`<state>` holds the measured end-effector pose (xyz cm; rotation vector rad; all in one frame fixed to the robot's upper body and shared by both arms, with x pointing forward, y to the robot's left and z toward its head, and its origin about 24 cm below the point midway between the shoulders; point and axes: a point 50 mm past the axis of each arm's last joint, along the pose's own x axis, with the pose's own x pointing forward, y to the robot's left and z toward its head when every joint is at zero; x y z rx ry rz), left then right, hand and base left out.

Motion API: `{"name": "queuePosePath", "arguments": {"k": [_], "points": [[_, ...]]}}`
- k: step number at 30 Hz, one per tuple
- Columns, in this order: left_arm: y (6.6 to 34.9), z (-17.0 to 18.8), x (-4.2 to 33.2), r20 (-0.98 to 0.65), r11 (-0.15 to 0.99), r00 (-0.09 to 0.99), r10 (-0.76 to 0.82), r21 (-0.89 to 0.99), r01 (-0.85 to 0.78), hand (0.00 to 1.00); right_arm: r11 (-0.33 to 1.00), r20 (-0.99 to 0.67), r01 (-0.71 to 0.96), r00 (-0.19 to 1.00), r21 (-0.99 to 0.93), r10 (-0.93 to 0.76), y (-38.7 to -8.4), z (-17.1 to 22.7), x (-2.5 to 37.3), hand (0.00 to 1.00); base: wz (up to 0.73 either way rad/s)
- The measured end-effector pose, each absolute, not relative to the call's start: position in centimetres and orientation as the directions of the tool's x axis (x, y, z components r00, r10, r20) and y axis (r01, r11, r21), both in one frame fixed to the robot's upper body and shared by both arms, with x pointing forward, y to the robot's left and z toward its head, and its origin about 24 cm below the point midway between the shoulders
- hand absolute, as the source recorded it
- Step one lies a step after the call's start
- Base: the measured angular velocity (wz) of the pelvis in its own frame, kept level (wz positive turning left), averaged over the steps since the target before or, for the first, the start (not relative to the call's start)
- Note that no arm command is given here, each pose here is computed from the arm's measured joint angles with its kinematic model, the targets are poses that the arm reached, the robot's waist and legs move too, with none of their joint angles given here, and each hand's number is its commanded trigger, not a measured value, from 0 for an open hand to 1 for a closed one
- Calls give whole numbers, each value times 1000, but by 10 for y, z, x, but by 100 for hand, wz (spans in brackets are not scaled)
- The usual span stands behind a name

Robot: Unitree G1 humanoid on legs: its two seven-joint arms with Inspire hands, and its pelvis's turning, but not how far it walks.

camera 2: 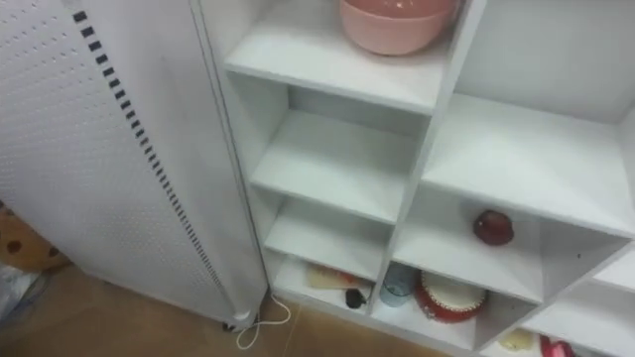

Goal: Arrange fruit in the closet

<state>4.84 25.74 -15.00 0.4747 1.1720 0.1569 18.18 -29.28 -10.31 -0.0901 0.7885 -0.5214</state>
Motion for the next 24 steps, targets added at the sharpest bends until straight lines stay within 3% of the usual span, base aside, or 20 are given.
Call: {"name": "queuePosePath", "arguments": {"k": [5, 8, 19, 24], "points": [[252, -153, 45, -839, 896, 393, 377, 438, 75, 0, 914, -813, 267, 428, -304, -396, -266, -146, 96, 0, 0], [248, -156, 38, -846, 897, 369, 386, 437, 65, 0, 920, -835, 201, 390, -335, -389, -263, -152, 75, 0, -10], [244, -159, 22, -857, 881, 319, 405, 460, 116, 0, 935, -887, 186, 306, -301, -346, -252, -160, 43, 0, 0], [247, -158, 32, -846, 879, 318, 427, 471, 74, 0, 941, -908, 184, 264, -285, -327, -247, -163, 34, 0, -12]]}}
